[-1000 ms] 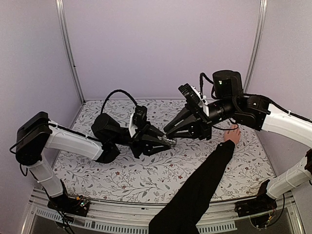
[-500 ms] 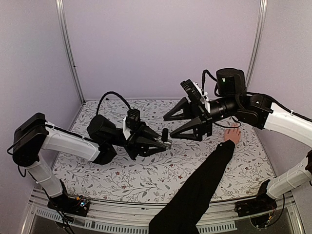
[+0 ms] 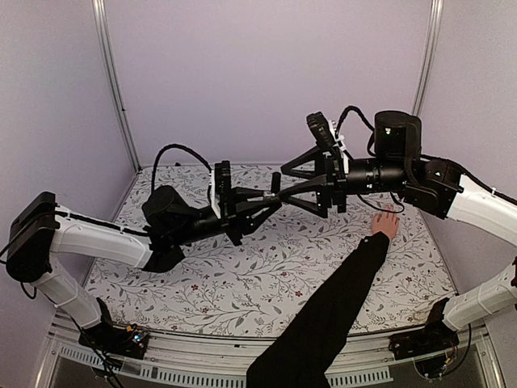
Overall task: Paint the nails
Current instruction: Unscrew the nail polish bottle.
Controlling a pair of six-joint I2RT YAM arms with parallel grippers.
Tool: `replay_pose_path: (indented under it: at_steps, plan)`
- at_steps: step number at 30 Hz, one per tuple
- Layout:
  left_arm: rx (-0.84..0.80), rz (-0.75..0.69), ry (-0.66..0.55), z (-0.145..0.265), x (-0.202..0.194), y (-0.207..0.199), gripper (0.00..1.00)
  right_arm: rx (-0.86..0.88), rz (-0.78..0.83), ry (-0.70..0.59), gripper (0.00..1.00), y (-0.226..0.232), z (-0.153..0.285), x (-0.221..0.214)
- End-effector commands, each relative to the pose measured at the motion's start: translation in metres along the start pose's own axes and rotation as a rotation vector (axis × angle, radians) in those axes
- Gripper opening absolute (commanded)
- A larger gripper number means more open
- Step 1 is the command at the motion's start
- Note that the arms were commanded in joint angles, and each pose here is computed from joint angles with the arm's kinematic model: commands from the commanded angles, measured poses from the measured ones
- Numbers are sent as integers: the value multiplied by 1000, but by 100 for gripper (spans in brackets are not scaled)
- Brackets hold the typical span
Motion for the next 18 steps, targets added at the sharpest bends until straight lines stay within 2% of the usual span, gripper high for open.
replay_pose_path:
  at_steps: [1, 8, 12, 18]
  plan:
    - [250, -104, 146, -7, -15, 16, 0, -241, -104, -119, 74, -32, 7, 17]
    - [485, -152, 250, -11, -32, 27, 0, -383, -226, -154, 65, -58, 4, 10]
    - [505, -166, 268, -20, -38, 23, 0, -391, -262, -136, 62, -65, -2, 2]
    - [524, -220, 307, -33, -44, 13, 0, -385, -294, -117, 51, -69, -10, -4]
Point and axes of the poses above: each gripper's point midway between its finger pads, its own z axis back along the fingers, its own y axis along the line the jaws close on, x = y × z, the point moved 4 cm from there along z, back along the fingers, and after that the axes turned 15 degrees about -z, right-handed, at the moved point
